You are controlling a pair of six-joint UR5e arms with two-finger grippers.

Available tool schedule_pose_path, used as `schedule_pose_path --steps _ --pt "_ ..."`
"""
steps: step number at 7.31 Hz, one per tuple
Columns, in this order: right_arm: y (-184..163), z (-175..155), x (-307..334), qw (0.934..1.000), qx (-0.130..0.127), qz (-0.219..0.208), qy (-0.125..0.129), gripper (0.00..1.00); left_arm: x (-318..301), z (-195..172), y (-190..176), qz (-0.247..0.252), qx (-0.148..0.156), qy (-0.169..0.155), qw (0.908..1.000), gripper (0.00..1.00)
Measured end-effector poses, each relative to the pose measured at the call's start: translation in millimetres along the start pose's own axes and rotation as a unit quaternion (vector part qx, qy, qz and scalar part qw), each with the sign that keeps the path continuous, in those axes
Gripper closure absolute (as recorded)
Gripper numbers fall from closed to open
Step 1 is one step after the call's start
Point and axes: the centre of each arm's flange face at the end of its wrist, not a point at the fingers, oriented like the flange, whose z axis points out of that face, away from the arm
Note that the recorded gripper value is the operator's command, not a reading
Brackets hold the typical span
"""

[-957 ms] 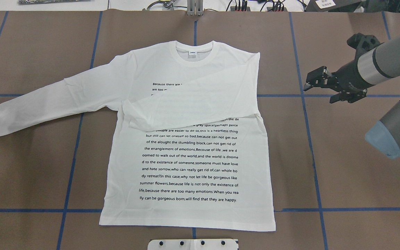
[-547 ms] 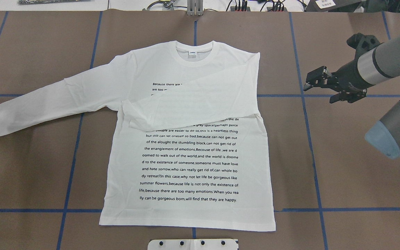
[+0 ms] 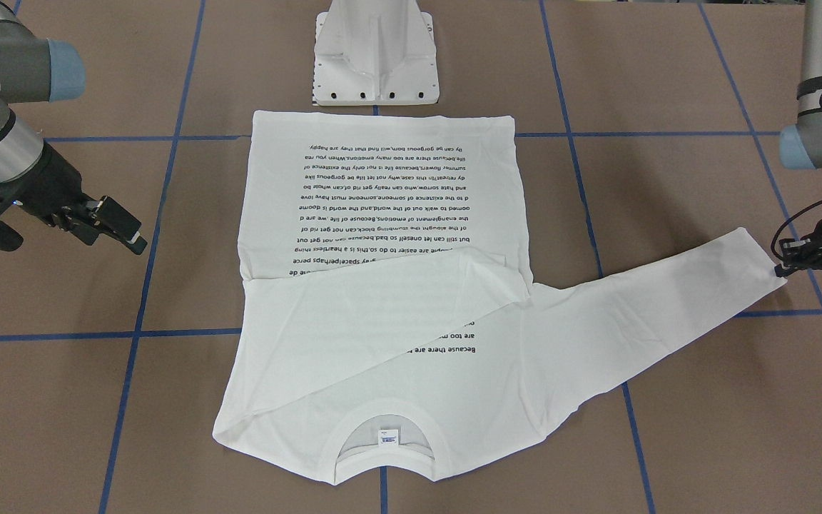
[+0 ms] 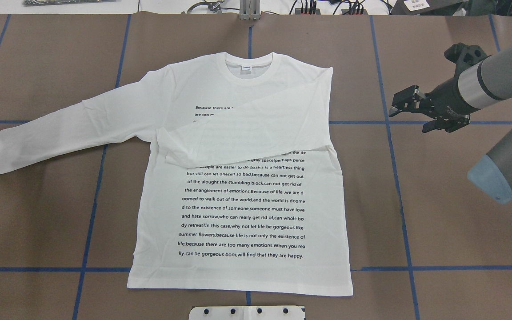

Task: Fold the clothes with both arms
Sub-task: 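Release the sleeve and withdraw the right gripper beside the shirt, then grasp the other sleeve cuff with the left gripper and lift it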

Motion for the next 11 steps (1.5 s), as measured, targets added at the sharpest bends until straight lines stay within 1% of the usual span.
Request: schedule_pose_path --steps 1,2,3,5,6,7,8,9,10,11 --pt "0.3 -1.3 0.0 1.0 -0.001 0.0 -0.001 0.01 14.8 -11.1 -5.6 0.005 0.007 0.013 0.9999 1.0" --pt "0.9 -3.4 0.7 1.0 -0.004 0.0 -0.003 0.01 42.2 -29.1 -14.6 -0.007 0.015 0.039 0.9991 1.0" --pt "0.4 -5.8 3.6 1.0 -0.009 0.001 -0.004 0.0 75.6 -52.3 -24.3 -0.03 0.026 0.068 0.9969 1.0" --pt "-5.6 -11.0 21.0 0.9999 -0.012 -0.004 0.0 0.0 158.3 -107.9 -34.3 -0.079 0.042 0.13 0.9874 1.0" --pt "-9.5 -14.9 31.8 0.9999 -0.014 -0.009 0.001 0.0 220.1 -127.9 -36.5 -0.097 0.038 0.164 0.9809 1.0" --pt "-12.3 -18.4 39.3 0.9998 -0.019 -0.011 0.0 0.0 296.2 -135.1 -41.3 -0.12 0.024 0.196 0.973 1.0" --pt "-14.8 -20.6 45.0 0.9997 -0.021 -0.012 0.0 0.0 385.3 -128.4 -45.6 -0.159 0.014 0.22 0.9623 1.0" --pt "-17.0 -21.5 50.0 0.9997 -0.02 -0.013 0.002 0.0 459.0 -120.9 -45.1 -0.2 0.018 0.238 0.9504 1.0" --pt "-18.7 -22.2 55.2 0.9997 -0.02 -0.014 0.004 0.0 517.7 -122.2 -46.8 -0.231 0.026 0.257 0.9381 1.0" --pt "-19.7 -22.8 60.2 0.9997 -0.019 -0.016 0.006 0.0 569.9 -128.1 -59.7 -0.248 0.031 0.273 0.9291 1.0"
